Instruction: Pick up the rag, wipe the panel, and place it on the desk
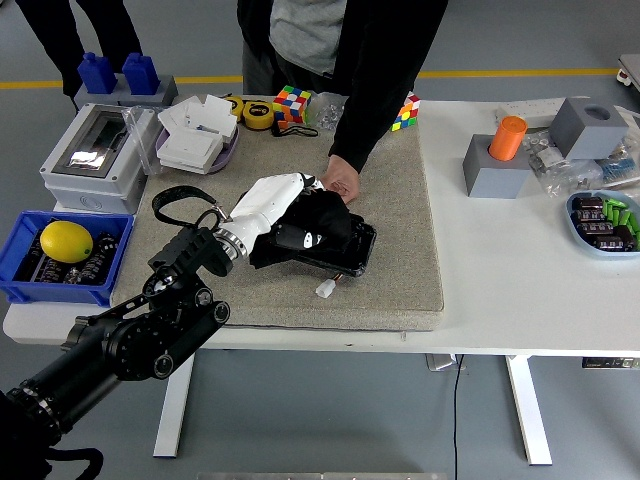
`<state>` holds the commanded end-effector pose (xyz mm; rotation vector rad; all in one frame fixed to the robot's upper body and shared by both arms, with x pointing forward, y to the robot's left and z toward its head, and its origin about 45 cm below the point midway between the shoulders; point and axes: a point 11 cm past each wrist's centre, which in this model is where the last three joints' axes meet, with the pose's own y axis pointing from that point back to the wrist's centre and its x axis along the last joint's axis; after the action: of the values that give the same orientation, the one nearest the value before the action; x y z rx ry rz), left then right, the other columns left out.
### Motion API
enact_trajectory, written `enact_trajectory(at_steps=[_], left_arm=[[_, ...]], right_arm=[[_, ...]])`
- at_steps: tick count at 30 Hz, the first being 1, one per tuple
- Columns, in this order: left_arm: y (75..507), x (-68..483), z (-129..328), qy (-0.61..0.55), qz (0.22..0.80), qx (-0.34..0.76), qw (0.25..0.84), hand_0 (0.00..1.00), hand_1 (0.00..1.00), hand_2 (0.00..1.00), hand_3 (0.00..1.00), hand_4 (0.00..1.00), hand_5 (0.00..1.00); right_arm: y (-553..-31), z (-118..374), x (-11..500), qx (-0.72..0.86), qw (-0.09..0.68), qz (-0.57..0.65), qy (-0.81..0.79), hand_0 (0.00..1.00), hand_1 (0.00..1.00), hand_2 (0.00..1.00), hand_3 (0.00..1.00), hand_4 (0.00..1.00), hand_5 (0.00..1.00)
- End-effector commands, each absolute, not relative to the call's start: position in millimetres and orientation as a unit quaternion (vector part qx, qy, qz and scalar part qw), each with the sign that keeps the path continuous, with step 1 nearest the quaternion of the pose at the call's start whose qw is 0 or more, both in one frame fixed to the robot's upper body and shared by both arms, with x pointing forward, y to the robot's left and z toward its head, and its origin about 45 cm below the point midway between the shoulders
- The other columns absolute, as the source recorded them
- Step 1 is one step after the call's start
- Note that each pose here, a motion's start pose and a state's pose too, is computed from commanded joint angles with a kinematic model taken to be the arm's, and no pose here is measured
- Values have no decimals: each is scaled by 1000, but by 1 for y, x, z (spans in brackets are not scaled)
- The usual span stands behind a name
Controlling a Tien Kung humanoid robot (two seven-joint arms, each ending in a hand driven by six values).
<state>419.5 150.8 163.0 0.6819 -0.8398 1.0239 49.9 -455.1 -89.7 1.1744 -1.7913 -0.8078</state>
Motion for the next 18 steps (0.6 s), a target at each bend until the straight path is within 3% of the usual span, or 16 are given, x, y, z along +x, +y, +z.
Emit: enact_trajectory(at_steps=[18], left_arm=[[230, 438, 165, -351, 543, 341, 682, 217, 251, 335, 545, 695, 2]], right_arm=[[-456, -89, 50, 467, 414, -321, -713, 595, 576, 515, 525, 970, 401]])
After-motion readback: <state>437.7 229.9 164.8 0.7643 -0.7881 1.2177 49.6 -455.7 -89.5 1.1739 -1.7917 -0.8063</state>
